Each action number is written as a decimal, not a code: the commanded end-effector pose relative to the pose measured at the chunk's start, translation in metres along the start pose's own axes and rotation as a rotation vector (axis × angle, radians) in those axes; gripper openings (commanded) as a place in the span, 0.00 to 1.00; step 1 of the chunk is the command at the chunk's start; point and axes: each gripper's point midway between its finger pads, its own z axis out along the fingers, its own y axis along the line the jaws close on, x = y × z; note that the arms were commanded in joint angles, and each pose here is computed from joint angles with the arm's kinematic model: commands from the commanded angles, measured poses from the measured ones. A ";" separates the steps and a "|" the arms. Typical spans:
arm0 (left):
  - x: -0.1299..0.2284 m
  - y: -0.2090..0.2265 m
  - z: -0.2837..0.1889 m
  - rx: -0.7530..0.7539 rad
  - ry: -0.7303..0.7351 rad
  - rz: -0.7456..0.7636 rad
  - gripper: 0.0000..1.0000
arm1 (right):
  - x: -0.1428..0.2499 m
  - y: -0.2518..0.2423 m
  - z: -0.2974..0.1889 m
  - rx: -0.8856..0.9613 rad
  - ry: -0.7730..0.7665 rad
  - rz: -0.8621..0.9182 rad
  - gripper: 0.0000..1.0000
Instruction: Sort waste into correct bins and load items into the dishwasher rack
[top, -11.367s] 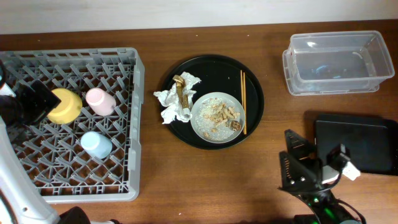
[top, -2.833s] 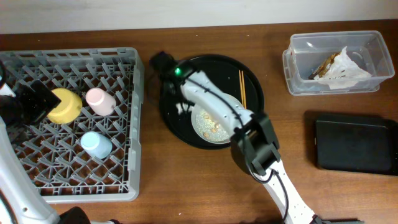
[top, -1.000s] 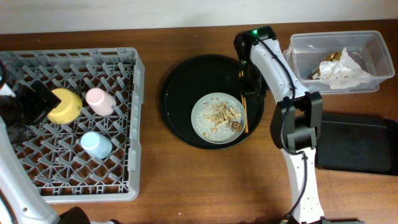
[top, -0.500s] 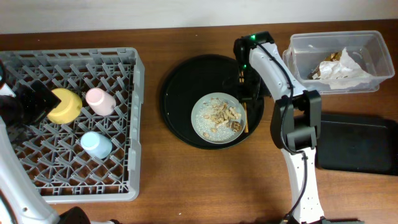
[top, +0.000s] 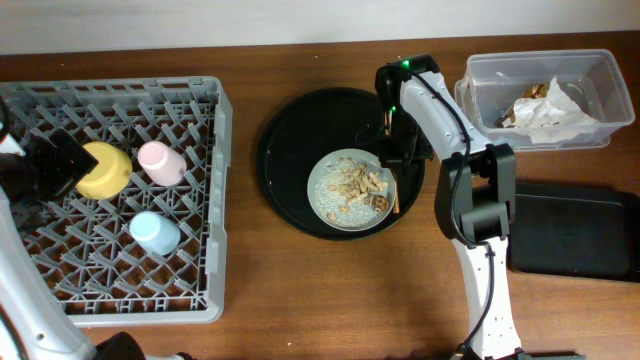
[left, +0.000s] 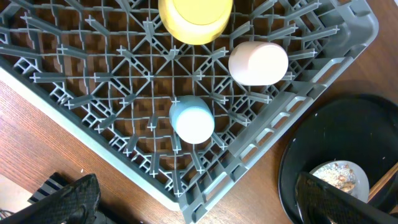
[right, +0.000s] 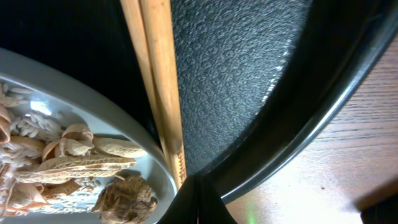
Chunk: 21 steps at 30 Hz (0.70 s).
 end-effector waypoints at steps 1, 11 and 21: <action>-0.001 0.002 0.000 -0.007 -0.005 -0.010 1.00 | 0.002 0.001 0.010 -0.002 0.024 0.002 0.04; -0.001 0.002 0.000 -0.007 -0.004 -0.010 1.00 | 0.008 0.022 0.012 -0.079 0.048 -0.049 0.04; -0.001 0.002 0.000 -0.007 -0.004 -0.010 1.00 | 0.006 0.043 0.007 -0.164 0.031 -0.092 0.04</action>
